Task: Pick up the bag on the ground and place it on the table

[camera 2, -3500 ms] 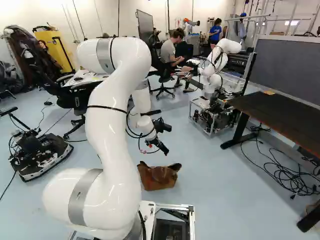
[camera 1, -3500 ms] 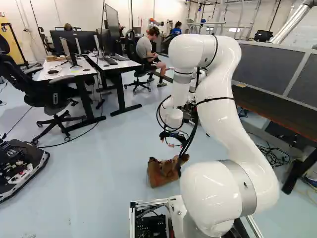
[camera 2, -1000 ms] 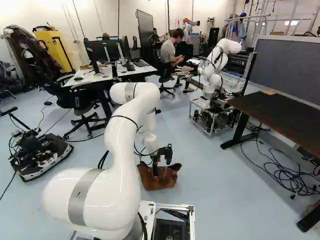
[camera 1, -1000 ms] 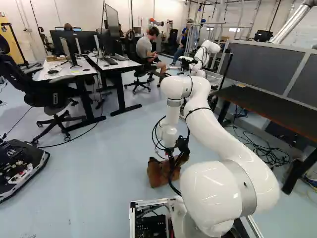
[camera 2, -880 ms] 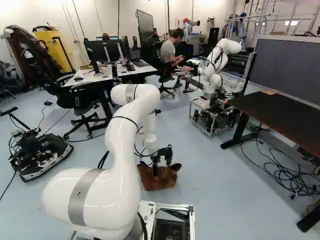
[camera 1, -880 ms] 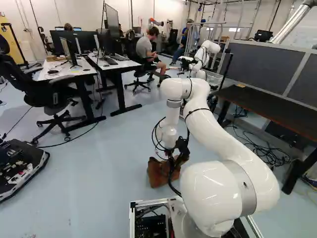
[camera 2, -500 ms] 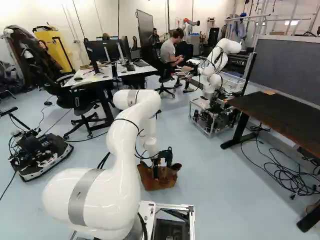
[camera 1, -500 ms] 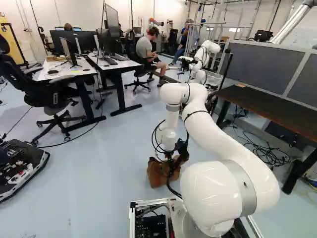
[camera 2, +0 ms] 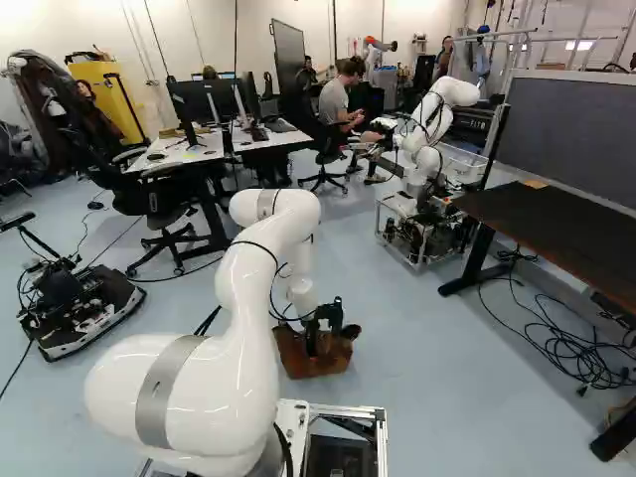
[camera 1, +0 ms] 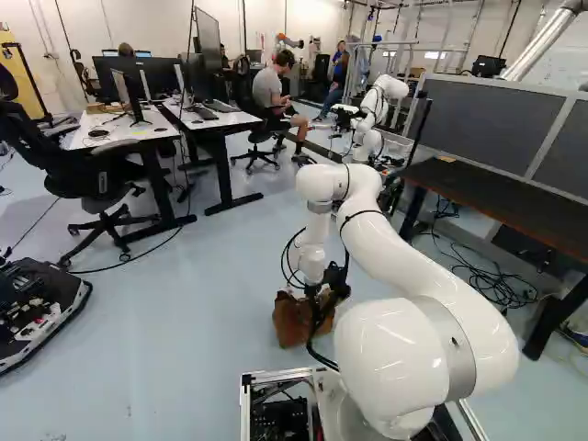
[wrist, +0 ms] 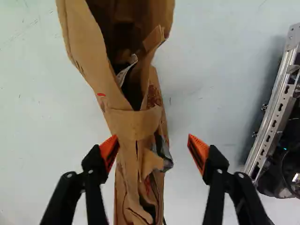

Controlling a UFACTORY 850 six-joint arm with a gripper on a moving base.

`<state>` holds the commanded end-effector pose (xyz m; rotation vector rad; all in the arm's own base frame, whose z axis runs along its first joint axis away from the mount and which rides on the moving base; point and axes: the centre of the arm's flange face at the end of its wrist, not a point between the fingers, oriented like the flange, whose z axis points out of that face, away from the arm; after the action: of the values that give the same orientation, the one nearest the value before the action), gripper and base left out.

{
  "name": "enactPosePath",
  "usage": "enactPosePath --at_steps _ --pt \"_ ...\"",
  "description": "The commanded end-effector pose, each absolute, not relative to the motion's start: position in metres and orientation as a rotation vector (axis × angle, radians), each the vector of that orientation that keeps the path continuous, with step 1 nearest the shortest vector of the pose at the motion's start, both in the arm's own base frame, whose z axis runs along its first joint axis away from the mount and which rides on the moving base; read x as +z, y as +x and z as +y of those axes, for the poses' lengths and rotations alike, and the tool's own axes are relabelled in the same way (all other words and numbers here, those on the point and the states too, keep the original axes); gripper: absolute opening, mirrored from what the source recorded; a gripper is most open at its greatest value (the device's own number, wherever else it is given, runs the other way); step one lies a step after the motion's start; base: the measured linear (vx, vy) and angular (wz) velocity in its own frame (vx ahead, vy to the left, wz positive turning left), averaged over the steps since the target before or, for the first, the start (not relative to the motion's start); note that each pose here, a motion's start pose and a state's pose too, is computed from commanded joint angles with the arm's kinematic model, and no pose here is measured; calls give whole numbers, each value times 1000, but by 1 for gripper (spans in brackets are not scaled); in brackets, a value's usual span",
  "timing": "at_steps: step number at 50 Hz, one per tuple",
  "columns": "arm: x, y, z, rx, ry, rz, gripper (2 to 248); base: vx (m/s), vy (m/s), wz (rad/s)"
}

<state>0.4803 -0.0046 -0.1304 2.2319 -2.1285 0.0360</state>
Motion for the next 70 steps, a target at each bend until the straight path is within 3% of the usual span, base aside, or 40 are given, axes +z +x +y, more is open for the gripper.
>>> enactPosePath --at_steps 4,5,9,10,14,15,19,20,25,26,70 --pt "-131 480 -5 36 2232 -2128 197 0 0 0" --pt "-131 480 -5 36 2232 -2128 160 0 0 0" --pt "-131 480 -5 36 2232 -2128 160 0 0 0" --pt "-131 480 -5 36 2232 -2128 121 0 0 0" --pt "-131 480 -5 36 2232 -2128 121 0 0 0" --pt "-131 480 -5 36 2232 -2128 84 0 0 0" --pt "-131 480 -5 36 2232 -2128 84 0 0 0" --pt "-131 480 -5 36 2232 -2128 47 0 0 0" --pt "-131 480 -5 36 2232 -2128 47 0 0 0" --pt "-131 480 -5 36 2232 -2128 21 0 0 0" --pt "-79 478 -5 49 2242 -2130 21 0 0 0"
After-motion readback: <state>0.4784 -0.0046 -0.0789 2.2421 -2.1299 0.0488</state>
